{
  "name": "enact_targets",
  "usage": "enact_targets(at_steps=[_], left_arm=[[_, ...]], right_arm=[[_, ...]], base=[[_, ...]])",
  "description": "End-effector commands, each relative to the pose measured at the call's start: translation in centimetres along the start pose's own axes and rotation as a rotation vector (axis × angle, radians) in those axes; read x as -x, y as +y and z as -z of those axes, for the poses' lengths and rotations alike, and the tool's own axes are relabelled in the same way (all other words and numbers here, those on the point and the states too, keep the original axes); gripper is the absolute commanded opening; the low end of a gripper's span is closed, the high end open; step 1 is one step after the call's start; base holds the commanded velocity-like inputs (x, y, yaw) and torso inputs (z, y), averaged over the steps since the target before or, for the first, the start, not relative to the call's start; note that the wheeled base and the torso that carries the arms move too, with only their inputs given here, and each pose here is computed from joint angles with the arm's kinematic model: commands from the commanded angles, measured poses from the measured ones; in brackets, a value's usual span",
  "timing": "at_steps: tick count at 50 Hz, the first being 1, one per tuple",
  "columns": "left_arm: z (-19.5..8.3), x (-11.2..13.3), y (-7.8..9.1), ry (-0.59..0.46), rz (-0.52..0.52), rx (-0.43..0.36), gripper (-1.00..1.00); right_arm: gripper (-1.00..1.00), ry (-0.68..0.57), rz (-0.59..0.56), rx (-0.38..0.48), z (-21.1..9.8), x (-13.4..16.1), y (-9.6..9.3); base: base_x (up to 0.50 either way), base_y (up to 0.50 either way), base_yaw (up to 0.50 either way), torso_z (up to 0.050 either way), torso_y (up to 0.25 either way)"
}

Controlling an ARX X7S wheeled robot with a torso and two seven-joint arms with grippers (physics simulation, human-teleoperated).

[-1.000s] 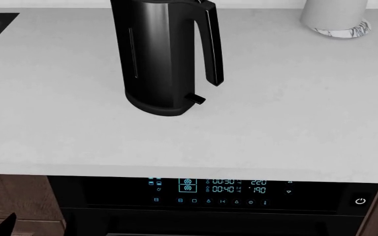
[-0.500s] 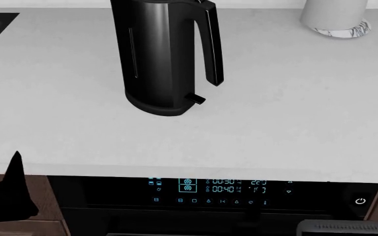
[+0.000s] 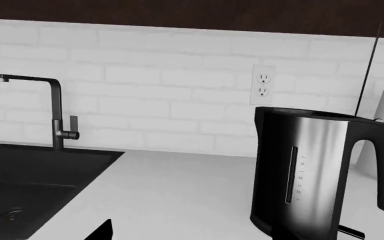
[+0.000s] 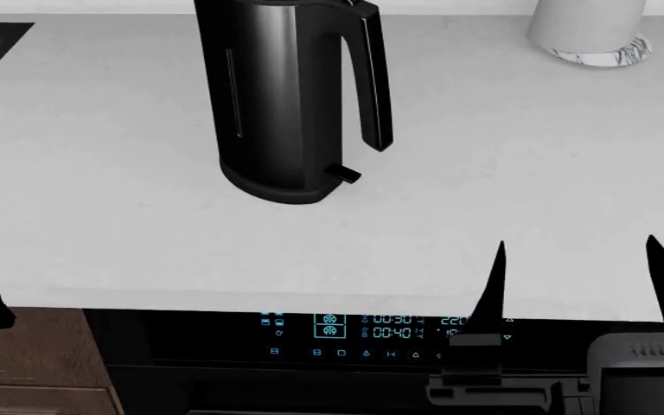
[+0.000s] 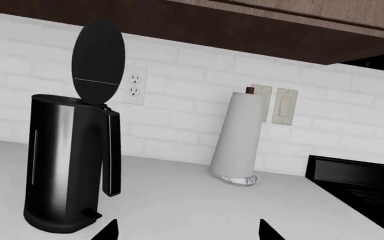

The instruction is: Close the lid of the electric kettle.

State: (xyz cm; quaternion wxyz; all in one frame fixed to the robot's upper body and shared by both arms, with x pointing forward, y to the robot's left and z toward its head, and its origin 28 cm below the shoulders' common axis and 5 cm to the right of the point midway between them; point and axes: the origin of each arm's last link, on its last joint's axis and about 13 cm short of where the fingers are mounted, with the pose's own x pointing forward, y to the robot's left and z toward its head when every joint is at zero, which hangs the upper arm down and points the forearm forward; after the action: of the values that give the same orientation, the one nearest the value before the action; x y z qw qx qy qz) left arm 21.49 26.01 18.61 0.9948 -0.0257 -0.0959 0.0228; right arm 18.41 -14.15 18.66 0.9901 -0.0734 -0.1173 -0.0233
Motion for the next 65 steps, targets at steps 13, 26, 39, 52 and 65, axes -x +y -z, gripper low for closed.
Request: enact_targets(at_steps=[13,26,39,52,65], left_arm=[[-1.9,0.0,0.2,-0.066,0.010,-0.072,1.00],[-2.1,-0.2,0.3,-0.072,0.010,-0.072,1.00],[-2.1,-0.2,0.3,-0.071,0.015,-0.068,1.00],[-2.2,-0.1,0.2,-0.068,0.018,-0.061,1.00],[-2.6,-0.3,0.1,-0.077,0.022,-0.059,1.00]], right_arm=[[1.00,-0.059,0.004,0.032,-1.9,-0.2,-0.7],[1.00,-0.087,-0.002,0.031,-2.6,-0.1,-0.8],[1.00,-0.096,-0.002,0.033,-2.6,-0.1,-0.9],[1.00,-0.086,-0.005,0.031,-2.4,-0.1,-0.7],[1.00,-0.093,-0.006,0.023,-2.6,-0.3,-0.7]], base=[[0.00,0.00,0.00,0.000,0.000],[0.04,0.00,0.00,0.000,0.000],[0.46,0.00,0.00,0.000,0.000],[0.50,0.00,0.00,0.000,0.002],[0.50,0.00,0.00,0.000,0.002]])
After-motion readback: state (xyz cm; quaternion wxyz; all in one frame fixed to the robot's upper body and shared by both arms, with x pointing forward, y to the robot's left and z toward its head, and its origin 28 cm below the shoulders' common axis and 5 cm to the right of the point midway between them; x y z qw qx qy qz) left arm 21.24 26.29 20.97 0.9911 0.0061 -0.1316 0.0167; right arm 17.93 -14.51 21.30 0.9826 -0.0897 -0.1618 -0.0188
